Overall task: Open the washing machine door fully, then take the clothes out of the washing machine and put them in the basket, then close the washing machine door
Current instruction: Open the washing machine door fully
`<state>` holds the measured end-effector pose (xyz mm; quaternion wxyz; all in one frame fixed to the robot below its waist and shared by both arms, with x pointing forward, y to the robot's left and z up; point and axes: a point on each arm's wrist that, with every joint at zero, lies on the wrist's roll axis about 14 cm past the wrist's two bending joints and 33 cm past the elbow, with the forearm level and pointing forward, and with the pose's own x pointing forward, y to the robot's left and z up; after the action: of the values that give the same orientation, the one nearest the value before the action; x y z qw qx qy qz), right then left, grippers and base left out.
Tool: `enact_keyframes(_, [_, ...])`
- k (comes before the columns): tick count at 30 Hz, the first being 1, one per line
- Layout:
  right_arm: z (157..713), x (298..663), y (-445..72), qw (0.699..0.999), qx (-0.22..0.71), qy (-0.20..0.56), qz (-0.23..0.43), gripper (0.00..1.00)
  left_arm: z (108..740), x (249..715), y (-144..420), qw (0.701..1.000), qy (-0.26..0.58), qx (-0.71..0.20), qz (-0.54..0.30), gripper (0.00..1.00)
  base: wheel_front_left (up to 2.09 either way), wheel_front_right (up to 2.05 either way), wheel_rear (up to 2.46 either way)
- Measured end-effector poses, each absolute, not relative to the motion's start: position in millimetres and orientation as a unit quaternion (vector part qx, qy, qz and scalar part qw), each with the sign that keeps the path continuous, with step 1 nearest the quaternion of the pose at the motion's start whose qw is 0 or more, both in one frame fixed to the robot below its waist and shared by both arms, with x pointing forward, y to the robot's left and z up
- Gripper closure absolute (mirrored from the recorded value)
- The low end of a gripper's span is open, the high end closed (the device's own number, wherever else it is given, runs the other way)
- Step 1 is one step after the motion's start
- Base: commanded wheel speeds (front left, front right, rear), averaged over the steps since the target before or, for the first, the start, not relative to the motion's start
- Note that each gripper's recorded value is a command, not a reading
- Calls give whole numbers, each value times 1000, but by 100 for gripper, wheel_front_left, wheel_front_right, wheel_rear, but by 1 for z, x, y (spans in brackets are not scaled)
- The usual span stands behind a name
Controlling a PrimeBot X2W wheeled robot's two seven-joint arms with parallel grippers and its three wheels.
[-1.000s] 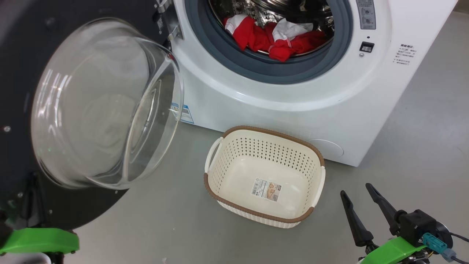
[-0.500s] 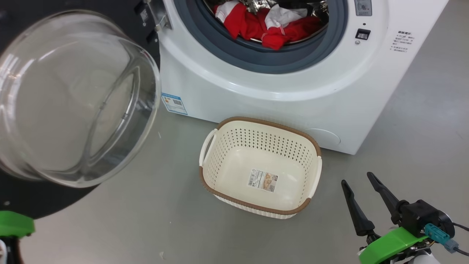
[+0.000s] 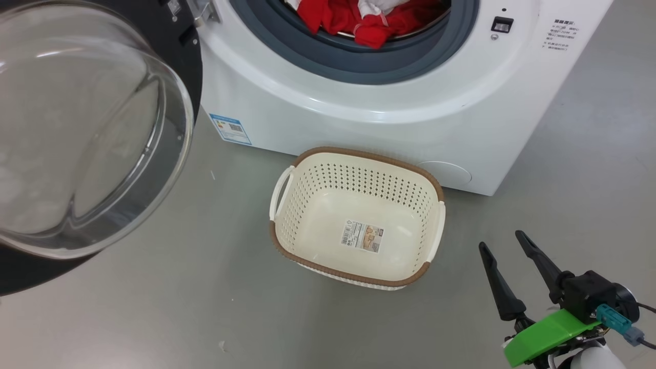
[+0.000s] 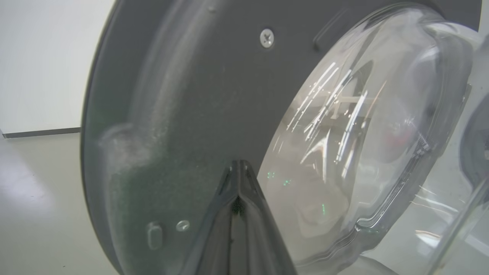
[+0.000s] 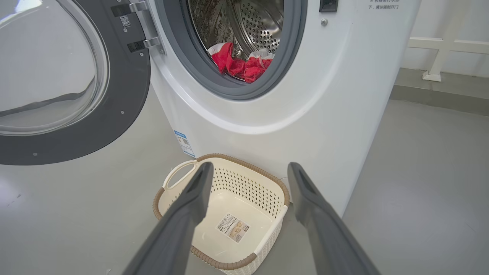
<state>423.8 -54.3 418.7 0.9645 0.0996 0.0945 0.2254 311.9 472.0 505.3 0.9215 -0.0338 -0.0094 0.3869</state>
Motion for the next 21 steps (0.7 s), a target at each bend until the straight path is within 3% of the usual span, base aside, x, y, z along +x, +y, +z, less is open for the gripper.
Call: enact_keyframes(21, [441,431,-56,968,91,64,227,0,509,309,477,924,-11,-46,380,100,0,0,0])
